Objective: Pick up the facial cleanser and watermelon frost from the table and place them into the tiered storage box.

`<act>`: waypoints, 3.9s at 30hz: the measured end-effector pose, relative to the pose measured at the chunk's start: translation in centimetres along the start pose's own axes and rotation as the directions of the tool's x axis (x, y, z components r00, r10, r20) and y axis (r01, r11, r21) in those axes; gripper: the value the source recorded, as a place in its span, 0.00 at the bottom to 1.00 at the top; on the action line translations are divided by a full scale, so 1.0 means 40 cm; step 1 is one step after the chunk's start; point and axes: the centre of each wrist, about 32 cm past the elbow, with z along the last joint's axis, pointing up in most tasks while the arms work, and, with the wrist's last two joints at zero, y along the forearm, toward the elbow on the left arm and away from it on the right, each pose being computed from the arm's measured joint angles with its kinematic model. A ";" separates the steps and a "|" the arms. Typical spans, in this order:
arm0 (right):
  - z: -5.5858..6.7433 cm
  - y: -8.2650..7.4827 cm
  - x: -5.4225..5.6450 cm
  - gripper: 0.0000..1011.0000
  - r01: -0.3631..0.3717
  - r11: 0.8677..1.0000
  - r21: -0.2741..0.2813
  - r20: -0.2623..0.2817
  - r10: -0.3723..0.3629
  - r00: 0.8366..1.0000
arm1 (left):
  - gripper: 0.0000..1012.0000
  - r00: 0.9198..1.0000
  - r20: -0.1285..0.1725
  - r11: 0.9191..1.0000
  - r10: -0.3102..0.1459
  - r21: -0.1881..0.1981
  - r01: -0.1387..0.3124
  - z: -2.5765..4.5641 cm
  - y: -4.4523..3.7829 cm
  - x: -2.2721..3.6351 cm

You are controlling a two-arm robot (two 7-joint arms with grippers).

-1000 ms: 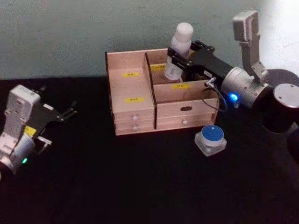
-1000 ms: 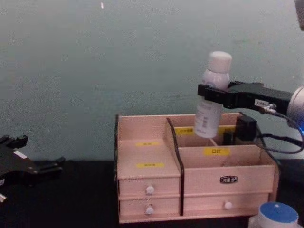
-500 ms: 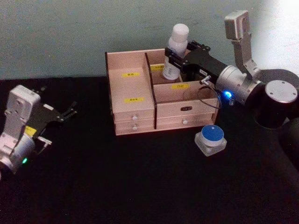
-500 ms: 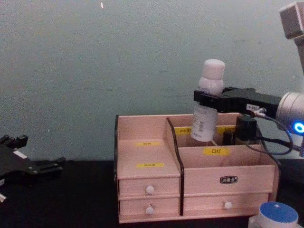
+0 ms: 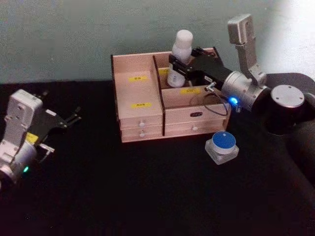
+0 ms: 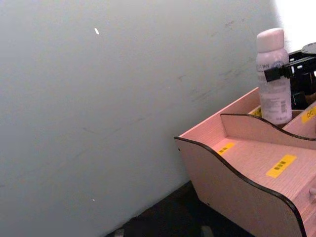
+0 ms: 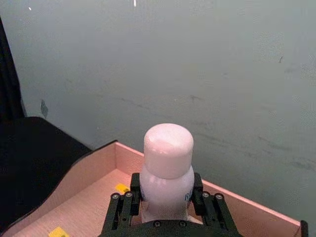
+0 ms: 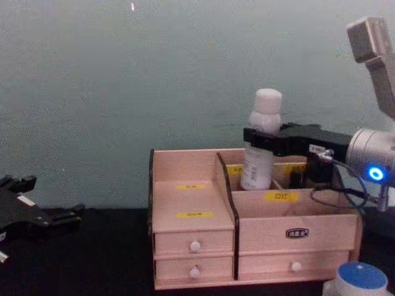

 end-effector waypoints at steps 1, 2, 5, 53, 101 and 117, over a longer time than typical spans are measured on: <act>-0.002 0.001 0.000 0.59 -0.001 1.000 -0.002 -0.001 0.001 1.000 | 0.99 1.000 0.000 1.000 0.000 0.000 0.000 0.000 0.000 0.000; -0.005 0.003 0.000 0.59 -0.003 1.000 -0.008 -0.002 0.003 1.000 | 0.99 1.000 0.000 1.000 0.000 0.000 0.000 0.000 0.000 0.000; -0.011 0.005 0.000 0.59 -0.005 1.000 -0.018 -0.003 0.005 1.000 | 0.99 1.000 0.000 1.000 0.000 0.000 0.000 0.000 0.000 0.000; -0.042 0.013 0.004 0.75 -0.003 0.997 -0.079 -0.019 0.001 1.000 | 0.99 1.000 0.000 1.000 0.000 0.000 0.000 0.000 0.000 0.000; 0.029 -0.380 -0.007 0.99 -0.103 0.988 -0.114 0.006 0.104 0.995 | 0.99 1.000 0.000 1.000 0.000 0.000 0.000 0.000 0.000 0.000; -0.007 -0.471 -0.049 0.99 -0.124 0.938 -0.322 -0.070 0.107 0.992 | 0.99 1.000 0.000 1.000 0.000 0.000 0.000 0.000 0.000 0.000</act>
